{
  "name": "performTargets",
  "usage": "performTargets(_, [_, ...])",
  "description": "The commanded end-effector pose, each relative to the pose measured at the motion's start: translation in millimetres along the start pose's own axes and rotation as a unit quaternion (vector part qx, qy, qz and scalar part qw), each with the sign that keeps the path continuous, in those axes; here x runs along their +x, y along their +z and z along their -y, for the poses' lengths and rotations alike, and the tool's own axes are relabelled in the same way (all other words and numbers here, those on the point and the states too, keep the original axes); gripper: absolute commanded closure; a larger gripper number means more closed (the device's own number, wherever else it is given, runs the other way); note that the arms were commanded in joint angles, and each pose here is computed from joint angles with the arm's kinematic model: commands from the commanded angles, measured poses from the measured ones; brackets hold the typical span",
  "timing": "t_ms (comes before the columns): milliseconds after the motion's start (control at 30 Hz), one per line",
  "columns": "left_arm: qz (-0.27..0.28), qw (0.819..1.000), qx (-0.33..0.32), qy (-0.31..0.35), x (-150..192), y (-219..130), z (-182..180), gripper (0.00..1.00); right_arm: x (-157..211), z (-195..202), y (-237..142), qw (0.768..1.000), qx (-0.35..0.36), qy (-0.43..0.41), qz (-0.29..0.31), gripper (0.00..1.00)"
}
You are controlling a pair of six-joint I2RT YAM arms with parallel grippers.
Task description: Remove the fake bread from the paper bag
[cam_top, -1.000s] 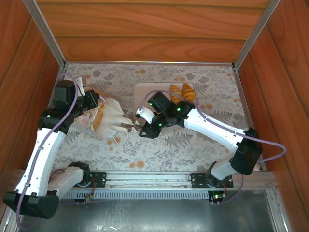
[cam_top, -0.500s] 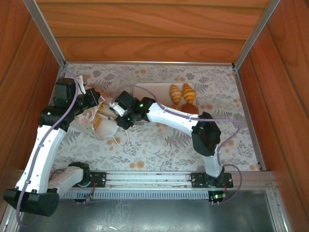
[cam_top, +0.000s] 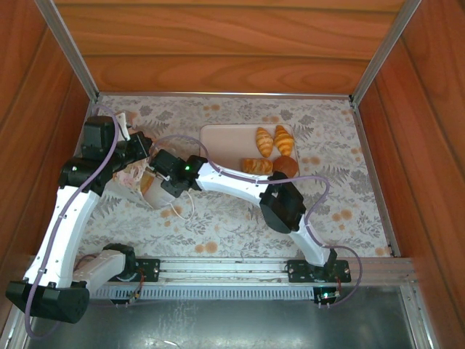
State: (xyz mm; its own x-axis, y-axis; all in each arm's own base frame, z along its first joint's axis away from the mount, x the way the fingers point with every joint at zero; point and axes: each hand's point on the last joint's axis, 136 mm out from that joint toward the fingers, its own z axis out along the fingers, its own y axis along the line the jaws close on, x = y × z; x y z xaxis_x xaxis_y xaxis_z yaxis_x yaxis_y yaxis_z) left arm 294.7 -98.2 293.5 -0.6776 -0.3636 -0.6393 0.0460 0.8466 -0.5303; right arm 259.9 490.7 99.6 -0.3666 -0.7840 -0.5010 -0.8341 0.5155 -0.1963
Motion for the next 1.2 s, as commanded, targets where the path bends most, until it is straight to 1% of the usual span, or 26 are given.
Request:
performTargets(0, [0.008,1.0,0.012,0.006,-6,-6,9,1.0,-11,15,-5,0.999,0.034,0.024,0.015,0.52])
performTargets(133, [0.006,1.0,0.01,0.004,-5,-5,8,1.0,-10,15,-6,0.999,0.035,0.022,0.013,0.59])
performTargets(333, [0.004,1.0,0.008,0.002,-6,-2,7,1.0,-15,19,-30,0.998,0.03,0.028,0.038,0.71])
performTargets(500, [0.0,1.0,0.006,-0.005,-5,4,5,1.0,-17,25,-63,0.997,0.026,0.024,0.074,0.72])
performTargets(567, [0.0,1.0,0.006,-0.007,-6,6,5,1.0,-12,29,-72,0.997,0.03,0.021,0.073,0.71])
performTargets(633, [0.001,1.0,0.006,-0.009,-7,7,5,1.0,-4,31,-77,0.997,0.038,0.011,0.063,0.71])
performTargets(800, [0.003,1.0,0.007,-0.013,-9,9,5,1.0,30,26,-84,0.998,0.05,-0.031,0.011,0.7])
performTargets(967, [0.005,1.0,0.01,-0.014,-9,10,6,1.0,63,15,-82,0.996,0.051,-0.066,-0.04,0.69])
performTargets(1100, [0.002,1.0,0.015,-0.015,-8,11,7,1.0,70,1,-71,0.995,0.025,-0.082,-0.049,0.67])
performTargets(1167, [0.001,1.0,0.017,-0.015,-8,12,8,1.0,68,-7,-69,0.995,0.005,-0.084,-0.05,0.65])
